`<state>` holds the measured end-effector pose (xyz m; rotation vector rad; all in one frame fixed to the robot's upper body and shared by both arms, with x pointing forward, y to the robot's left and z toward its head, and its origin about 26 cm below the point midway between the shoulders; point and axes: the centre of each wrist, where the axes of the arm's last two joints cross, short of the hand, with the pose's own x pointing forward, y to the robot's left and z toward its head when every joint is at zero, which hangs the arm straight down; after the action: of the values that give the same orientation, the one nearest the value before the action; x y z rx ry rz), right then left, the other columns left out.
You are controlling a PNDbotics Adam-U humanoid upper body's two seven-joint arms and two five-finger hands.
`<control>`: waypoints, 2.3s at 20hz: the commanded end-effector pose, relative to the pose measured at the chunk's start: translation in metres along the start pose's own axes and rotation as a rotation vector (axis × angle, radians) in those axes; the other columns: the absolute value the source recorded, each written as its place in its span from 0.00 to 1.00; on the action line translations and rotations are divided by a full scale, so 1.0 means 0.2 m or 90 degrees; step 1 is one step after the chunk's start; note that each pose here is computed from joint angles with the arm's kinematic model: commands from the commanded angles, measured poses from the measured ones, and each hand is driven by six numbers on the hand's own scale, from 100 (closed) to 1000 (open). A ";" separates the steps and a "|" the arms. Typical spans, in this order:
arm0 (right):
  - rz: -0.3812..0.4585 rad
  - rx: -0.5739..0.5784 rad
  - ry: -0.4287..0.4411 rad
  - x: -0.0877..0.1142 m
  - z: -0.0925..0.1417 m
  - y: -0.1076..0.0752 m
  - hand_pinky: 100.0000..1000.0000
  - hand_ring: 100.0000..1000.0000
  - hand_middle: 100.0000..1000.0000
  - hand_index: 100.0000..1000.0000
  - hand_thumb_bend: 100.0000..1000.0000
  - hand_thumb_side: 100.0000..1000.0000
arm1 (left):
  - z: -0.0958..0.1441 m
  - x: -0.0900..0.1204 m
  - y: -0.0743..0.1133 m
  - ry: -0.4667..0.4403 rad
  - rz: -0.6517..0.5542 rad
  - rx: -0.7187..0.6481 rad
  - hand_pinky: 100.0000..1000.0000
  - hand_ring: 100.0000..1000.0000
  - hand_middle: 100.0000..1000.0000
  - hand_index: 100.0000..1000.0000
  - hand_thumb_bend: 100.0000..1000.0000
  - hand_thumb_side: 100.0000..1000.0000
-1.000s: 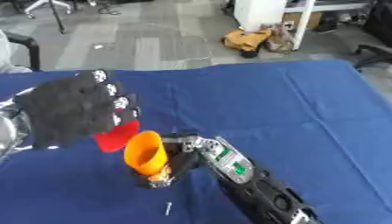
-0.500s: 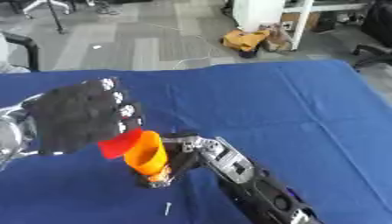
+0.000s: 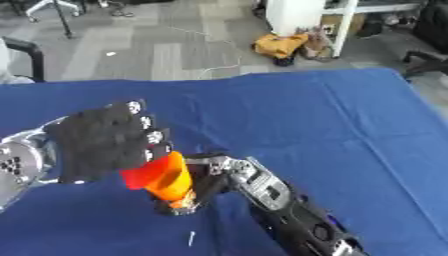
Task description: Pour the contents of one cup into another cup.
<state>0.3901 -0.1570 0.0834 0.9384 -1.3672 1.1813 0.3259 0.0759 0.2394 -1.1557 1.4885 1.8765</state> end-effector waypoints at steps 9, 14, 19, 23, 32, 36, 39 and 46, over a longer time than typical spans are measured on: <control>0.201 -0.267 -0.007 -0.02 0.27 -0.19 0.28 0.68 0.21 0.42 0.18 0.14 | 0.24 -0.20 0.21 0.160 0.103 0.094 0.25 0.25 0.24 0.66 0.35 0.00; 0.335 -0.472 0.019 -0.14 0.50 -0.27 0.37 0.77 0.26 0.46 0.29 0.22 | 0.32 -0.22 0.25 0.193 0.144 0.116 0.24 0.25 0.23 0.65 0.32 0.00; 0.450 -0.555 0.055 -0.21 0.62 -0.29 0.74 1.00 0.70 0.85 0.68 0.60 | 0.35 -0.21 0.22 0.216 0.176 0.122 0.23 0.25 0.23 0.65 0.29 0.00; 0.478 -0.561 0.071 -0.25 0.65 -0.28 0.78 1.00 0.76 0.89 0.78 0.59 | 0.37 -0.21 0.20 0.234 0.197 0.123 0.22 0.24 0.23 0.65 0.27 0.00; 0.453 -0.665 0.087 -0.29 0.85 -0.26 0.75 1.00 0.73 0.87 0.74 0.66 | 0.43 -0.19 0.10 0.344 0.332 0.148 0.12 0.21 0.21 0.62 0.07 0.00; 0.401 -0.779 0.059 -0.25 1.00 -0.24 0.73 1.00 0.72 0.86 0.74 0.67 | 0.45 -0.16 -0.03 0.462 0.513 0.220 0.04 0.17 0.19 0.60 0.00 0.00; 0.365 -0.857 0.025 -0.20 1.09 -0.22 0.70 1.00 0.69 0.85 0.73 0.67 | 0.44 -0.12 -0.14 0.539 0.647 0.290 0.02 0.16 0.18 0.58 0.00 0.03; 0.308 -0.983 -0.113 -0.01 1.17 -0.21 0.69 1.00 0.68 0.84 0.69 0.67 | 0.34 0.08 -0.44 0.590 0.948 0.328 0.10 0.23 0.26 0.60 0.00 0.16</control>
<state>0.3802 -0.3839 0.0691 -0.4102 -2.0329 0.0980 0.3606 0.1654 0.1852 -0.6516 3.7116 1.2859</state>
